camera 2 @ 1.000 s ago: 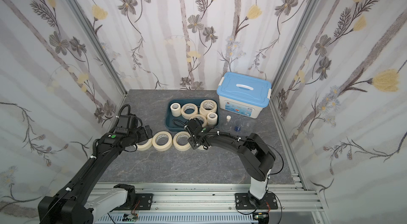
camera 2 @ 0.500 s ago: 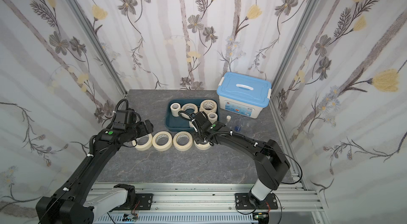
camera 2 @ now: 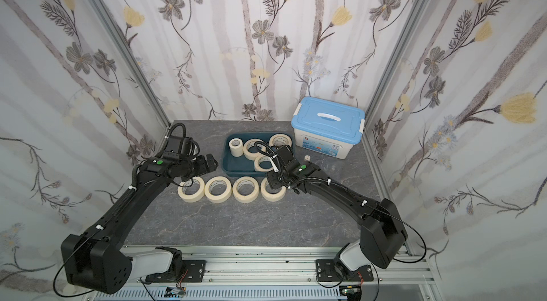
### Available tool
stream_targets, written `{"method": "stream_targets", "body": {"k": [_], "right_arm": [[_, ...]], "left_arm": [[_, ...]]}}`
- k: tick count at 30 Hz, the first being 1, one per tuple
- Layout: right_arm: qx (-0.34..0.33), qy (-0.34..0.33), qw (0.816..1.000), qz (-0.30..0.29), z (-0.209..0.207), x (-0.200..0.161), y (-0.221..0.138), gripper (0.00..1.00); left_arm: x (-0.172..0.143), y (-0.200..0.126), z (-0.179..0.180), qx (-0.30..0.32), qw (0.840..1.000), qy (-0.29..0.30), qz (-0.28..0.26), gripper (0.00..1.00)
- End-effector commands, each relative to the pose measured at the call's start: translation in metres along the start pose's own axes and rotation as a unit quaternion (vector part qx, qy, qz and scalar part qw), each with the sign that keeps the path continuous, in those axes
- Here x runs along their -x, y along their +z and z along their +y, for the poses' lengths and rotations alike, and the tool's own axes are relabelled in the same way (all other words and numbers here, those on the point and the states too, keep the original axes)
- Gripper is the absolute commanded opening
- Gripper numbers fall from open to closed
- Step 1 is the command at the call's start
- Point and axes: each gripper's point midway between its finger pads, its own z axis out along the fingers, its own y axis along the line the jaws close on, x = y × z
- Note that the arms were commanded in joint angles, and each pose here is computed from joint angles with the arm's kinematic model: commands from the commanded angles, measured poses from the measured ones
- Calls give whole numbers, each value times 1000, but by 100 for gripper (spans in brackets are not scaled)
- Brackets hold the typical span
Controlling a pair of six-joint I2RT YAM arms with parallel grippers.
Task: Take out the art tape in the storage box
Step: Pick up the art tape from the storage box.
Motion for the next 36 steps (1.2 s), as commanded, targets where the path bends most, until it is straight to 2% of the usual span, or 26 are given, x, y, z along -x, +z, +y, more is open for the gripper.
{"method": "stream_targets", "body": {"k": [1,14,24,36], "right_arm": [[5,17,1000,-5,-3,0,-6,72],[-8,43,999,-20,-27,-10,-23,99],[-13,59,998,-25,-40,-19,-32,100],[-26,73,997,-24,-55,-32,-34,100]], "left_arm": [[0,8,-14,-7,1000,8,18,100],[7,67,-80,-18,994,72,82,98],[4,117,-123,-8,987,108,122,96],[-3,165,-130,19,982,115,148,87]]}}
